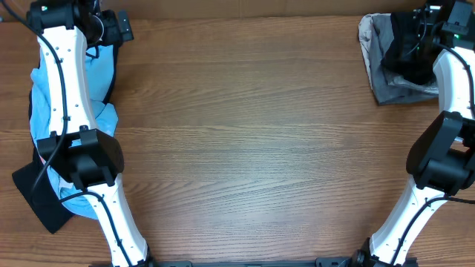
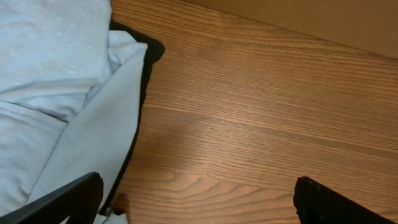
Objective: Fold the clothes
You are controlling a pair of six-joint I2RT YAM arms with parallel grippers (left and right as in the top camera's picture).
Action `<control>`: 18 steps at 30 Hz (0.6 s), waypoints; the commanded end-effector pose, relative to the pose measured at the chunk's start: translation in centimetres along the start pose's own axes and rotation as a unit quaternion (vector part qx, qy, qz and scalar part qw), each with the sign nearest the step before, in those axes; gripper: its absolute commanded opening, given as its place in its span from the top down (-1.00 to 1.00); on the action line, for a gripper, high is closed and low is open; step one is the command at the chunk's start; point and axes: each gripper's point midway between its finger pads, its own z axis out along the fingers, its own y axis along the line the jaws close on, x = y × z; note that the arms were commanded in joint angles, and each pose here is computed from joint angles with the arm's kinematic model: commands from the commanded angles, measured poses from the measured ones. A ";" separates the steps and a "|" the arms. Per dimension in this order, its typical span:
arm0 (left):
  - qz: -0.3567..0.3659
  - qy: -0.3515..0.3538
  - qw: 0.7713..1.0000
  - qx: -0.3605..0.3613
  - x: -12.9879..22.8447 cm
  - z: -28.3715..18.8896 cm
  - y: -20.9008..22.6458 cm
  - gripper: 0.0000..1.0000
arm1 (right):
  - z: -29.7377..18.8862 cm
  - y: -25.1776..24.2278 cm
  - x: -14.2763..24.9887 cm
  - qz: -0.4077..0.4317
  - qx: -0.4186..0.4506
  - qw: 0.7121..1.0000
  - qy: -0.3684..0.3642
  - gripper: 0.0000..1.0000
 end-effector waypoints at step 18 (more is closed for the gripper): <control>-0.002 0.000 1.000 0.007 -0.1 0.4 -0.6 -1.00 | -7.7 4.5 -11.8 -0.011 -0.017 0.980 -0.197 0.92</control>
